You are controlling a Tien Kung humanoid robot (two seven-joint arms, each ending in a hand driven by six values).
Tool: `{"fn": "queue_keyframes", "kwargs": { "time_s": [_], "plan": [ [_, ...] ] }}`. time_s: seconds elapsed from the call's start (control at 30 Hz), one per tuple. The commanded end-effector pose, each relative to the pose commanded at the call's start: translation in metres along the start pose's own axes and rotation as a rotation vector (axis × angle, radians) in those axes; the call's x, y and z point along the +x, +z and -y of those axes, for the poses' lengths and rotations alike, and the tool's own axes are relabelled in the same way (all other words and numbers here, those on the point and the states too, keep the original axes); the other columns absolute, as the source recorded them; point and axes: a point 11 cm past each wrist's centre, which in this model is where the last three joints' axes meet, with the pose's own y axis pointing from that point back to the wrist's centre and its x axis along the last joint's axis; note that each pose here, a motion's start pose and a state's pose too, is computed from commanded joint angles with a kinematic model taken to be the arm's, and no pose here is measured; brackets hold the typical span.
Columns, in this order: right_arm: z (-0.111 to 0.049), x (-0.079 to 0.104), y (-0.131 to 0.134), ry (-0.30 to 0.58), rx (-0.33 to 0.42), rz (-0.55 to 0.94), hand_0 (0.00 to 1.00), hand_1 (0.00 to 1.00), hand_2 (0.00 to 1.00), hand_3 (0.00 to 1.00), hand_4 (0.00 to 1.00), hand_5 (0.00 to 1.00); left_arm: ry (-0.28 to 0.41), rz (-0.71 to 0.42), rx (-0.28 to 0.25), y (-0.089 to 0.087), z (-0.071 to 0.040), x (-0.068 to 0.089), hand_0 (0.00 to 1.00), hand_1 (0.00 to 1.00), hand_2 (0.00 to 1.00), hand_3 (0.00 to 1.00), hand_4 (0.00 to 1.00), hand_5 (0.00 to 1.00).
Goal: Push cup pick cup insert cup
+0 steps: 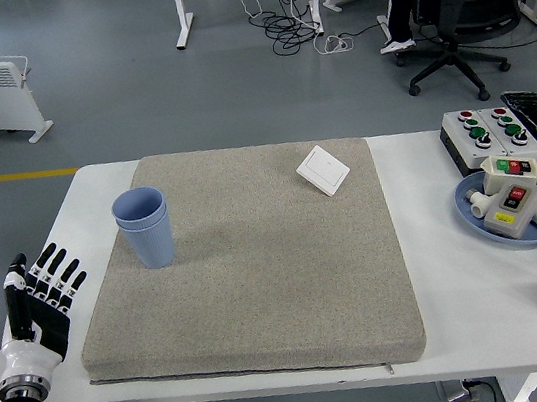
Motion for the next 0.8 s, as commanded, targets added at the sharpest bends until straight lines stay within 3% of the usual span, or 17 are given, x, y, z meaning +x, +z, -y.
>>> {"fn": "queue_keyframes", "kwargs": {
  "time_s": [0.8],
  "plan": [
    [0.0001, 0.0011, 0.0016, 0.001, 0.0, 0.009, 0.691, 0.595, 0.611, 0.547, 0.109, 0.464, 0.01, 0.012, 0.003, -0.0038, 0.0011, -0.001, 0.833, 0.844, 0.906, 0.821, 0.586, 0.998]
  ]
}}
